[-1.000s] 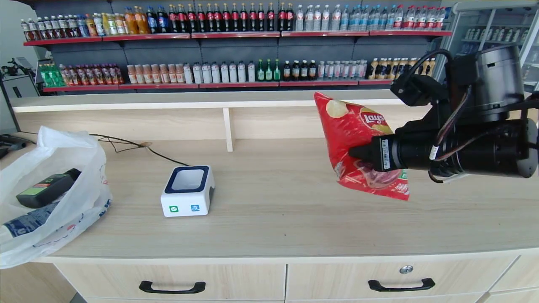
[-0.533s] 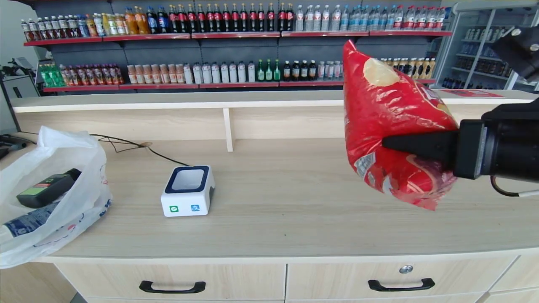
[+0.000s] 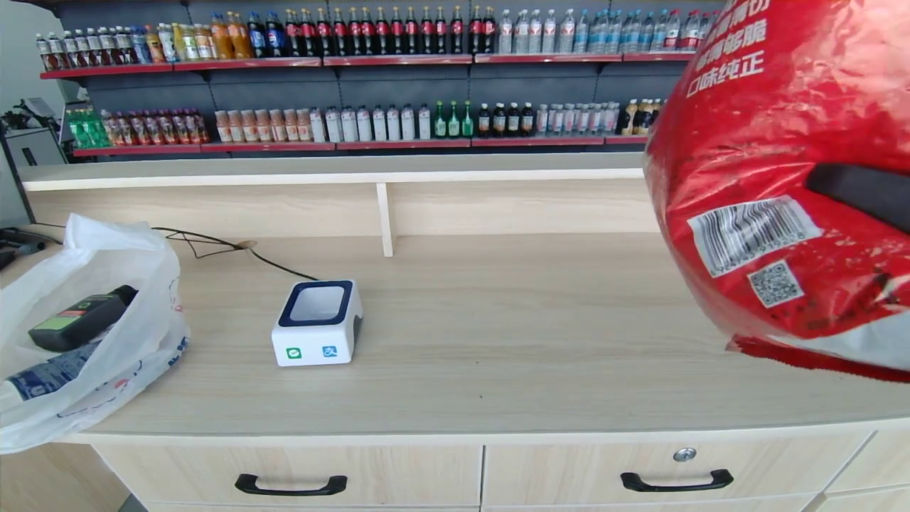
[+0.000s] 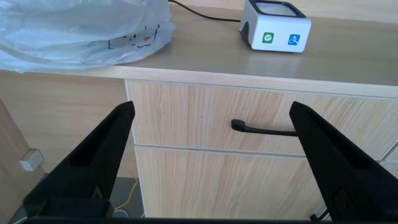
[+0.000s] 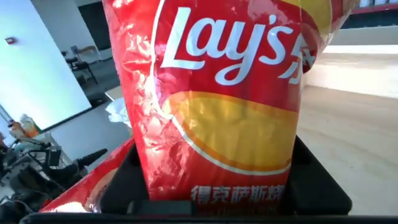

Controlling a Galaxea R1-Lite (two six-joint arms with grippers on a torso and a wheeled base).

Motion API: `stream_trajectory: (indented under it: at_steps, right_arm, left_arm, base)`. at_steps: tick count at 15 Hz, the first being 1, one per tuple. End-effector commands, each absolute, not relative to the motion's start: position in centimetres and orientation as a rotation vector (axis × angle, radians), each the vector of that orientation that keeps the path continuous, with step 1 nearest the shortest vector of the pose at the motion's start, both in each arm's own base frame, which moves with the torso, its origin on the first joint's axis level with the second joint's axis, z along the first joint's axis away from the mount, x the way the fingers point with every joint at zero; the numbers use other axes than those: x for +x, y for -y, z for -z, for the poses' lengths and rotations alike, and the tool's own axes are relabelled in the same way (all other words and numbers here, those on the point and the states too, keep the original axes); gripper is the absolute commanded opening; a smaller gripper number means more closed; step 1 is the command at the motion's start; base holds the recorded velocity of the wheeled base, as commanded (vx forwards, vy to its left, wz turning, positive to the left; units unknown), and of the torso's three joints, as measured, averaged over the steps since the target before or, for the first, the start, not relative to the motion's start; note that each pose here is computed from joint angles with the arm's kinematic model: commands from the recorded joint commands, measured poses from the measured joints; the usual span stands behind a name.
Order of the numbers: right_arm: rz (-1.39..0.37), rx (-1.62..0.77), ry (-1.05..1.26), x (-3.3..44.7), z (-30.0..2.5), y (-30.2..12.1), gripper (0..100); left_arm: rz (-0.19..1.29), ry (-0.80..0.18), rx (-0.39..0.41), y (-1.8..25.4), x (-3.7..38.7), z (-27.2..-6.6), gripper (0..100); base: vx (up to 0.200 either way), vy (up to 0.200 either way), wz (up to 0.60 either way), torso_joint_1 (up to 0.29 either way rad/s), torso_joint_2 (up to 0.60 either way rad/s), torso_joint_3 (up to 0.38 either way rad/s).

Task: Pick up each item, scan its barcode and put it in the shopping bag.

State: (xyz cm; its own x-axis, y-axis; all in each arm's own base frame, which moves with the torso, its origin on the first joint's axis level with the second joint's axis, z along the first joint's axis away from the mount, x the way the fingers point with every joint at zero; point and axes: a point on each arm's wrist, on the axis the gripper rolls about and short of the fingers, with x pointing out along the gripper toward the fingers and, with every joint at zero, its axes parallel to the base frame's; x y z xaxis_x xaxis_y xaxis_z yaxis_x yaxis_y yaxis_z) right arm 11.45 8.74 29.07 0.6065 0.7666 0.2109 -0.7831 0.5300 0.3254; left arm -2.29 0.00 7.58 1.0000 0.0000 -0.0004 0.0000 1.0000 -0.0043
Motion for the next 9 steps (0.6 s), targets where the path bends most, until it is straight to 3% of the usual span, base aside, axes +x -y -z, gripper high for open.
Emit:
stream_trajectory:
  at_steps: [1, 9]
  right_arm:
    - [-0.954, 0.550, -0.010, 11.6, -27.7, -8.9, 0]
    - [-1.130, 0.673, 0.034, 12.2, -23.3, -11.6, 0]
  left_arm:
    - [0.000, 0.000, -0.005, 0.0, -2.3, -7.6, 100]
    - [0.000, 0.000, -0.005, 0.0, -2.3, -7.6, 100]
  base:
    - [0.000, 0.000, 0.00, 0.000, 0.00, 0.000]
    - [0.000, 0.000, 0.00, 0.000, 0.00, 0.000]
